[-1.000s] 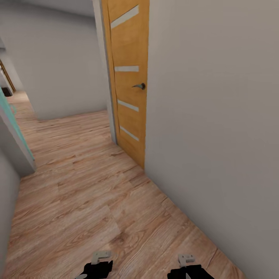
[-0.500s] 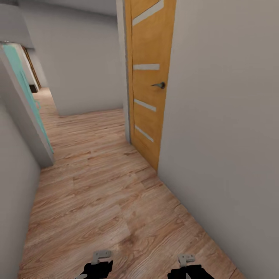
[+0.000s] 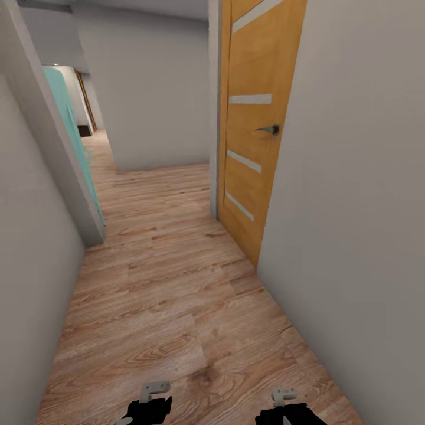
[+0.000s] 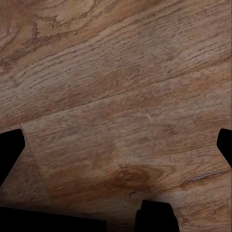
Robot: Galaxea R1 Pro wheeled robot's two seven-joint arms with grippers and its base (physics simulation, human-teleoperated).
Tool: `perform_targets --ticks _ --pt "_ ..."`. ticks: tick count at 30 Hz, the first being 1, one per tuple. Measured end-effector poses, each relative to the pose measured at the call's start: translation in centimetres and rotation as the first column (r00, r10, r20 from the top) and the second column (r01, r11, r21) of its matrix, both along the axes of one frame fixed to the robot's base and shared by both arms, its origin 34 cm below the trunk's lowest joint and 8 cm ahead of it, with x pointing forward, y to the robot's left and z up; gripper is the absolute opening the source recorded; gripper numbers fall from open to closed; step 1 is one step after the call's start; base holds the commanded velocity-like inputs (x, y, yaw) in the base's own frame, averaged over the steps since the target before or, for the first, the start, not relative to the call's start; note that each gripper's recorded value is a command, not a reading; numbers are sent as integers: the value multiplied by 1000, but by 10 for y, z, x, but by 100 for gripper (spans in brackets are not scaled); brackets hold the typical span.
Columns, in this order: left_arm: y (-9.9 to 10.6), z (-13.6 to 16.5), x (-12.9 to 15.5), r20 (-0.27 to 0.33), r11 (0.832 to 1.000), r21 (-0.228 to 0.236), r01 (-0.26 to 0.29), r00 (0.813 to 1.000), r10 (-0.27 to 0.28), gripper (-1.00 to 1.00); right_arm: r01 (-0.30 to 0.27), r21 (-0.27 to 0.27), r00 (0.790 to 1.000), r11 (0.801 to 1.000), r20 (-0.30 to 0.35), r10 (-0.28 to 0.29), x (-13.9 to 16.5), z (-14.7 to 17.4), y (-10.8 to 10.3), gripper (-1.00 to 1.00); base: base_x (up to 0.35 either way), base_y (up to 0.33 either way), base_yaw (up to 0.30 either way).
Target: Move the two storage containers from the living room to the garage. In the garage, place one container on the floor and stack the other container on top of it (either order is fine).
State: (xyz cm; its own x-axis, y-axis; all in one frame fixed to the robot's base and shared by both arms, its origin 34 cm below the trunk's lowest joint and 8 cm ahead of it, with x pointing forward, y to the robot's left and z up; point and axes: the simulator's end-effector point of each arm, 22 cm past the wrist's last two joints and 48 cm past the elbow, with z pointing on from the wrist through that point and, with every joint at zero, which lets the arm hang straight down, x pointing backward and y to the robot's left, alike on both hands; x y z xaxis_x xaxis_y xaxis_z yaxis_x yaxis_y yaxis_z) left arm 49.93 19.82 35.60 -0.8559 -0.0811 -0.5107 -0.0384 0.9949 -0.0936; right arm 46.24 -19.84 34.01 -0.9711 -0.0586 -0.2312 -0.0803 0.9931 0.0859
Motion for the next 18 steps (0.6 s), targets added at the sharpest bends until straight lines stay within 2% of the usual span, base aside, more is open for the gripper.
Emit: perform_targets --ticks 7,18 --pt "0 -1 -1 -4 1000 0 0 1000 0 100 0 0 1000 1000 -4 0 -2 -1 0 100 103 -12 260" --pt "0 -4 -4 -11 1000 0 0 1000 0 100 0 0 1000 1000 -10 0 -4 -3 0 100 250 -1 260"
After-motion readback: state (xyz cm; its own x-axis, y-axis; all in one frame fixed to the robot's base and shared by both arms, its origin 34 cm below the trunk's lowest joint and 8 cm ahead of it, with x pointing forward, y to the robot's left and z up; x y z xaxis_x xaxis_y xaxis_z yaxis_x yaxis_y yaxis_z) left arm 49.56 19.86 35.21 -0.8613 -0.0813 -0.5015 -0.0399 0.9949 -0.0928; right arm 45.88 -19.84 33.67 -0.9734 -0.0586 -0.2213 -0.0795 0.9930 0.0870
